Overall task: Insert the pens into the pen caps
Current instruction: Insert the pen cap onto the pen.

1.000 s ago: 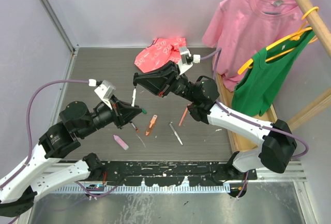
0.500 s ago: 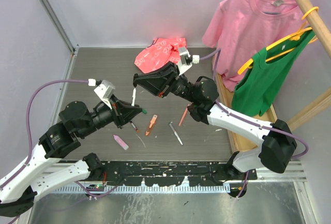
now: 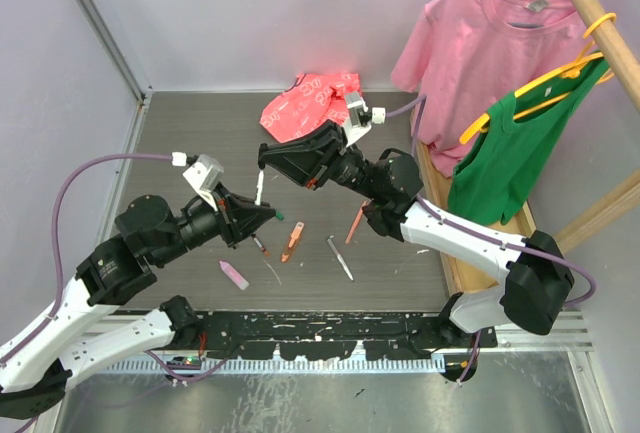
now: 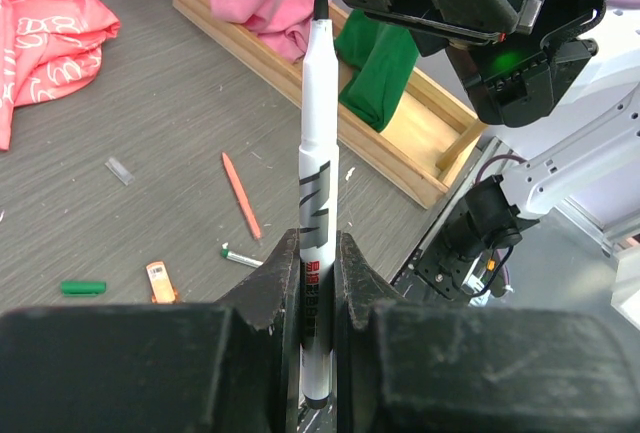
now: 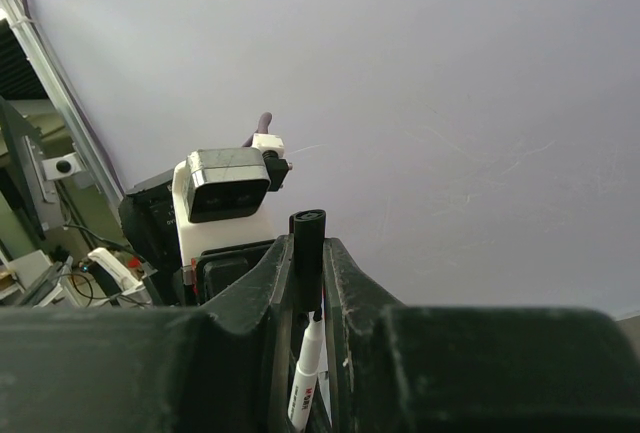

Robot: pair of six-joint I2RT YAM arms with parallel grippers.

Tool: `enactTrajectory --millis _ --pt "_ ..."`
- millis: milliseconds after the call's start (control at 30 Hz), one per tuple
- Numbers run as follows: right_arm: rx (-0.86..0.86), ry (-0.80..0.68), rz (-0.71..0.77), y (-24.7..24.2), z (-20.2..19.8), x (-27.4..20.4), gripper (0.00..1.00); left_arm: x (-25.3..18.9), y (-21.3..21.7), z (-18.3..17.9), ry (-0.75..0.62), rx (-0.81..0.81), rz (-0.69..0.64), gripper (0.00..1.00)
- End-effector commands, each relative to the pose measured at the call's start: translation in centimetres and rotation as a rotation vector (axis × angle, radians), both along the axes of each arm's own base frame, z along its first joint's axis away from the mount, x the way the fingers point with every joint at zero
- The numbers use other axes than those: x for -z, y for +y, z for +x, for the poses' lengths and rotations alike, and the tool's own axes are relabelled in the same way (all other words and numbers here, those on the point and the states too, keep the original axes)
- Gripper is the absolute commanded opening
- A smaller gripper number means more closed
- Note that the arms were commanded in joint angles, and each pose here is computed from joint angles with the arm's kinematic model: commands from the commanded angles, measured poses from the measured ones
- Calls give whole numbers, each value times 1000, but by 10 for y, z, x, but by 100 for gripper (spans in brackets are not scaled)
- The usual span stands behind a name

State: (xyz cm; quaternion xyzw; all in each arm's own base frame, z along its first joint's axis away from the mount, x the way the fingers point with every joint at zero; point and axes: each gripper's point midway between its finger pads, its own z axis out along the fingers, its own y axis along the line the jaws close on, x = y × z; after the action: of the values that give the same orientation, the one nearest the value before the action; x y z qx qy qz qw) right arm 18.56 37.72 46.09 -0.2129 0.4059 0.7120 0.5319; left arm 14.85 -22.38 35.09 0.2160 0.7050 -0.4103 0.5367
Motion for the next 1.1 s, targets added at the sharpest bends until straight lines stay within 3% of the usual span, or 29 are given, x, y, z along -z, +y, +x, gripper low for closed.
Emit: enactTrajectory --millis 0,1067 --pt "-18 -21 35 -6 -9 -10 0 -24 -1 0 -62 3 -71 0" --pt "13 -28 90 -14 -9 -29 0 -23 0 -2 -57 13 -69 0"
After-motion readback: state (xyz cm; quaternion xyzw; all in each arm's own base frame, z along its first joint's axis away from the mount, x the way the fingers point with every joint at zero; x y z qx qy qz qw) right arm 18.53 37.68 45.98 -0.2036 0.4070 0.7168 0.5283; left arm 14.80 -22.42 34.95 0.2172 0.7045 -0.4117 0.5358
